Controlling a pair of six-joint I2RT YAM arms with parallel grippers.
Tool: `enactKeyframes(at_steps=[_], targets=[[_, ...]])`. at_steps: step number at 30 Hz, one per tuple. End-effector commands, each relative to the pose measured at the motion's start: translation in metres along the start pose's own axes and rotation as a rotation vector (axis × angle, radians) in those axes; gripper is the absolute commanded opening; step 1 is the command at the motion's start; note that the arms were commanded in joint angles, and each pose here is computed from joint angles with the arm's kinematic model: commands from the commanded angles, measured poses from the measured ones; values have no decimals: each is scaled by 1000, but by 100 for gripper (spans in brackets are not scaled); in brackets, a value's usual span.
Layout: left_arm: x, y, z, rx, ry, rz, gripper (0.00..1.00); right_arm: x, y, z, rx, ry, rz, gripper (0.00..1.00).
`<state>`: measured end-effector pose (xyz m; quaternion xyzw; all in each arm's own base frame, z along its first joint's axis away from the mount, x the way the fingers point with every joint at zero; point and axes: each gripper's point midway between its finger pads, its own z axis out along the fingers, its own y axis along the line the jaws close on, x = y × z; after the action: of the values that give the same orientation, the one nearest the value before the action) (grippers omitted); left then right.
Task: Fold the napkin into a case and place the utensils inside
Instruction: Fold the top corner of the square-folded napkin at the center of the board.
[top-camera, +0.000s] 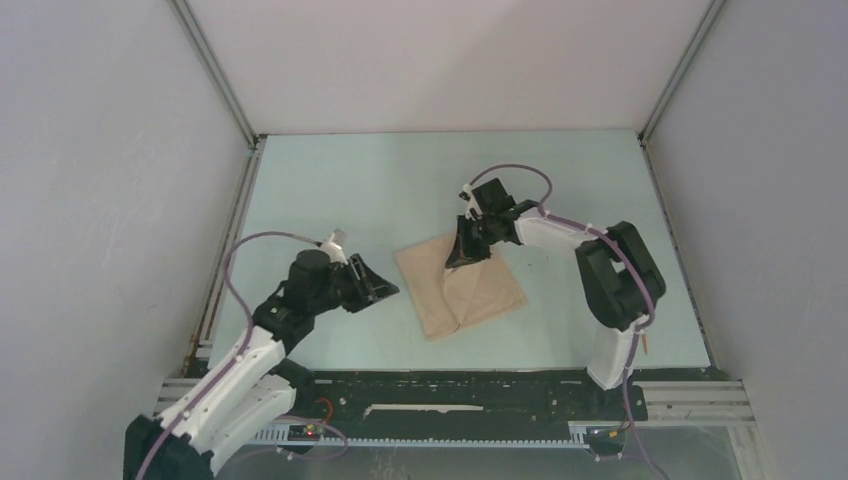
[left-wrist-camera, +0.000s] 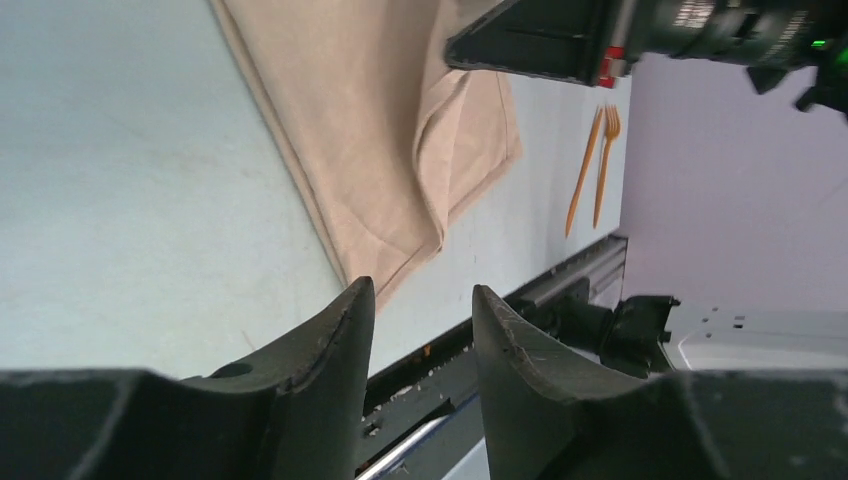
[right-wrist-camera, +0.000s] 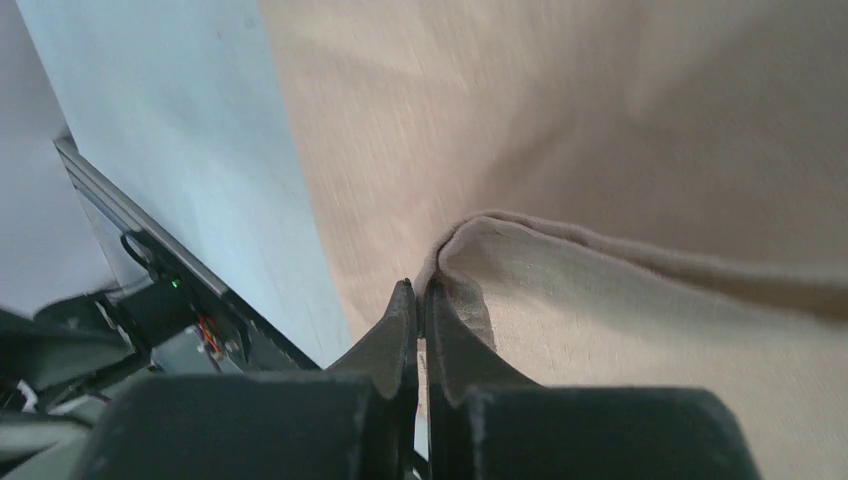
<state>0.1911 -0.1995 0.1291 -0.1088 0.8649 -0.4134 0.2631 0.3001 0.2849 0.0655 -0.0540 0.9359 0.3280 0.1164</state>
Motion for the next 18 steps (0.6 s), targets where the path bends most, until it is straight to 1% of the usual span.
enactKeyframes(at_steps=[1, 5, 9, 12, 18], targets=[[-14, 18, -29, -99, -72, 25, 47, -26, 28, 25, -44, -6, 25, 0], [-14, 20, -38, -104, -81, 24, 47, -36, 38, 47, -50, 34, 25, 0], [-8, 24, -36, -103, -63, 16, 47, -38, 38, 50, -45, 39, 22, 0], [-5, 26, -34, -93, -50, 13, 47, -30, 34, 43, -23, 57, 22, 0], [3, 25, -23, -44, -8, -16, 47, 3, 11, 9, 41, 61, 30, 0]])
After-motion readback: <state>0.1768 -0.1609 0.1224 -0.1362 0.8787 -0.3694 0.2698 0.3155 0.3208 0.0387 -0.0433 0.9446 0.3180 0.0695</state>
